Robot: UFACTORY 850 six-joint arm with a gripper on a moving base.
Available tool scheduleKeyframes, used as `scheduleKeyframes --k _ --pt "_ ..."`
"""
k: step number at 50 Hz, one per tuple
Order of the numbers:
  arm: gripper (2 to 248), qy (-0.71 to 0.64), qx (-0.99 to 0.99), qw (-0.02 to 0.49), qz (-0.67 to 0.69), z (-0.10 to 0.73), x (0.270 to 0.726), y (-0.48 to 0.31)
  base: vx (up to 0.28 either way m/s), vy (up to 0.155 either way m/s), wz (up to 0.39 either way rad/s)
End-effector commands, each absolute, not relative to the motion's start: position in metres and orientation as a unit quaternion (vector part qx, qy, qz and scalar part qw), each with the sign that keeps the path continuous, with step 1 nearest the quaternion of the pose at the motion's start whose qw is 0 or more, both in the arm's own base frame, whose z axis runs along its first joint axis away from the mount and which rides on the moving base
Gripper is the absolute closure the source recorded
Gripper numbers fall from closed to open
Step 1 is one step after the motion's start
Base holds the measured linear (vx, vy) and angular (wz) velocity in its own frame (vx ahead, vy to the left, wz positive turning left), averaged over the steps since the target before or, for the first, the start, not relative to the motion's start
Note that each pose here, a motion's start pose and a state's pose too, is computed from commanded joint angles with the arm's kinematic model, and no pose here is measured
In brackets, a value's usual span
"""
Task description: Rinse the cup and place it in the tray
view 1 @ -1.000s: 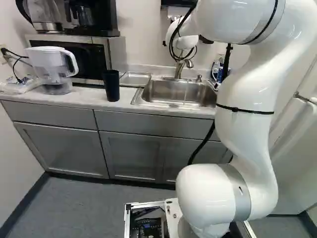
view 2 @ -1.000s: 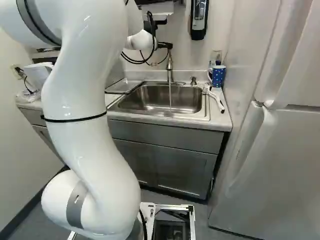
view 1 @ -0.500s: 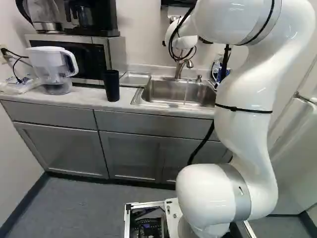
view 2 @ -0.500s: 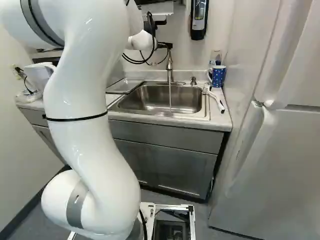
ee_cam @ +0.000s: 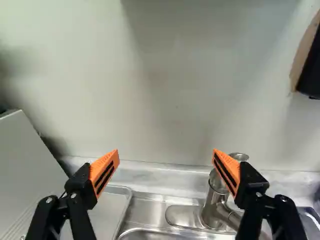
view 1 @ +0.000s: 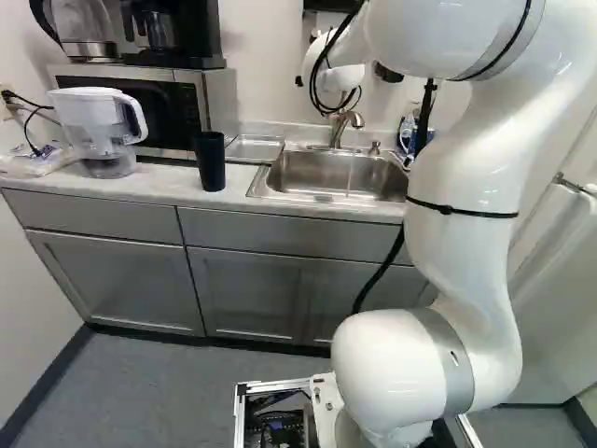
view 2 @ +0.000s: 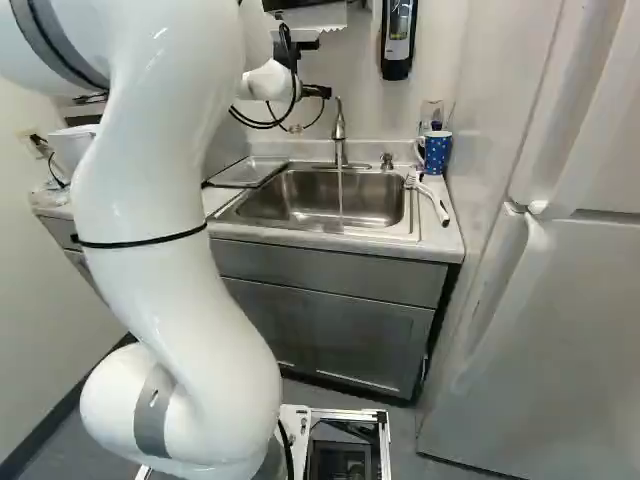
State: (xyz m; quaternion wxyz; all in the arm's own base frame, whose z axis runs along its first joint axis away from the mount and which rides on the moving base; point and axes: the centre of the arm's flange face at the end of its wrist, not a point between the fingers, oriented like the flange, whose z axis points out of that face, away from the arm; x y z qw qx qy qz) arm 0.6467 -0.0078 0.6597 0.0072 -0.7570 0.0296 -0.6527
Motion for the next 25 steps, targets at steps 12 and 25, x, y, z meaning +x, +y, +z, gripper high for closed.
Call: scheduleKeyframes --k 12,25 --pt "3 0.023 -0.768 0.013 -0.640 0.659 0.624 0.003 0.000 0.000 0.000" --pt "3 0.017 -0.785 0.018 -0.619 0.657 0.597 0.013 0.000 0.000 0.000"
